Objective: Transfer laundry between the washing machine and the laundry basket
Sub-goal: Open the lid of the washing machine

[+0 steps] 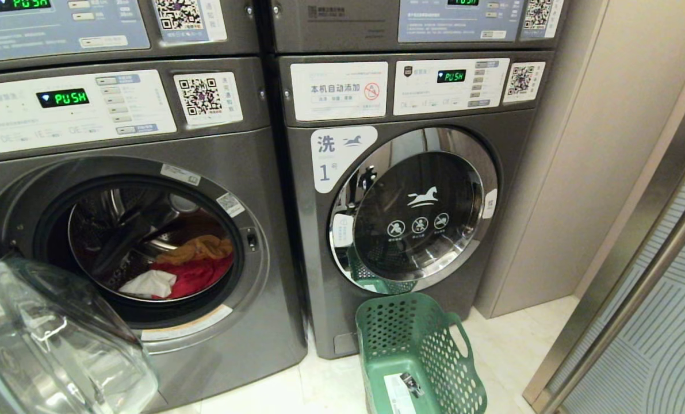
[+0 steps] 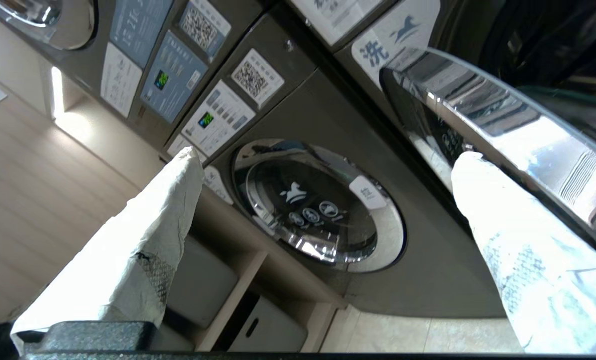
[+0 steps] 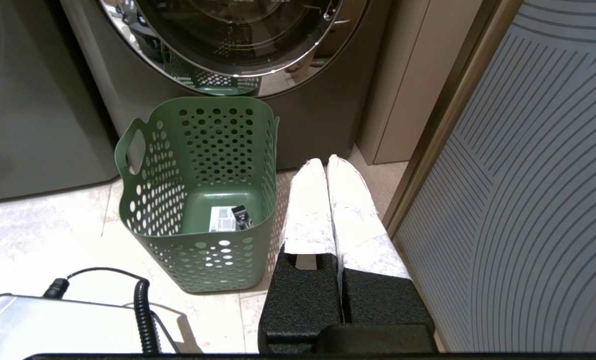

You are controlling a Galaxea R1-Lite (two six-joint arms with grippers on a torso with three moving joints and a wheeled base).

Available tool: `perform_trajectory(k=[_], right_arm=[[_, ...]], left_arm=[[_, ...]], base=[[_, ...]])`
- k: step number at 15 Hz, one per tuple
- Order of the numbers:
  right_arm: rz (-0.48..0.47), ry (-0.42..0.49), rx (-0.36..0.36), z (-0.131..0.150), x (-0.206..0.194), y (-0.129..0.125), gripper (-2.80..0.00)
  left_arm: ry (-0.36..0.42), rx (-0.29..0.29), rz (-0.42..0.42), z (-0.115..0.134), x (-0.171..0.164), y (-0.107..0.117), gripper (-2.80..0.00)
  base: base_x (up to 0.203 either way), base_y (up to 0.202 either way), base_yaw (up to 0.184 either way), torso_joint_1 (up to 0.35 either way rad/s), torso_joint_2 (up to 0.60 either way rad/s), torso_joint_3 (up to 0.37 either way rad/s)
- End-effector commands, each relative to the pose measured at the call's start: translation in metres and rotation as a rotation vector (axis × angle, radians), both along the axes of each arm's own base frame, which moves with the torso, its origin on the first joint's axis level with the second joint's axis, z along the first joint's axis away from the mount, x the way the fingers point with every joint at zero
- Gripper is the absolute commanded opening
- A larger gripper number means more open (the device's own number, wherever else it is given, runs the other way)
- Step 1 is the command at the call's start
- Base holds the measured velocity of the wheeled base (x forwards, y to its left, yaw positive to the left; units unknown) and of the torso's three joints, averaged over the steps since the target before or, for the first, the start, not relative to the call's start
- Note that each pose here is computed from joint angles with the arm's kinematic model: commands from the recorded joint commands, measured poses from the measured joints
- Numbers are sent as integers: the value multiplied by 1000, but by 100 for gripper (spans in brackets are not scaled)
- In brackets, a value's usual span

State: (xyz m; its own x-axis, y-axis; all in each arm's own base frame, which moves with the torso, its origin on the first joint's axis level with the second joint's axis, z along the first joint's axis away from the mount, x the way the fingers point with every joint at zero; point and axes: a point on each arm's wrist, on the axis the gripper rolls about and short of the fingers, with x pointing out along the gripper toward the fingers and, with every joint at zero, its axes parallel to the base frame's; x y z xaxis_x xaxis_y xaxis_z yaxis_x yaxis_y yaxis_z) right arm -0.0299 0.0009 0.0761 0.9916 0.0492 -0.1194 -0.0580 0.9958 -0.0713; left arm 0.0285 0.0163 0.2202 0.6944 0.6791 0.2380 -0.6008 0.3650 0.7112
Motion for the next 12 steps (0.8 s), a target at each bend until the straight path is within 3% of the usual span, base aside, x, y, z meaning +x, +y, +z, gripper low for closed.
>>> perform_trajectory(k=[1, 4, 6, 9, 12], right_arm=[[-1, 3, -1, 0, 0, 0, -280], [1, 1, -1, 0, 0, 0, -280], [0, 1, -1, 0, 0, 0, -280], [0, 1, -1, 0, 0, 0, -280], [0, 2, -1, 0, 0, 0, -280]], left_arm=[[2, 10, -32, 2, 3, -1, 0], [-14, 89, -316, 7, 19, -7, 0], [56, 118, -389, -5, 27, -9, 0], [144, 103, -361, -26, 31, -8, 0], [228, 141, -142, -32, 27, -3, 0]], base=[[0, 0, 0, 0, 0, 0], [0, 0, 0, 0, 0, 0], [0, 0, 0, 0, 0, 0], [0, 0, 0, 0, 0, 0], [0, 0, 0, 0, 0, 0]])
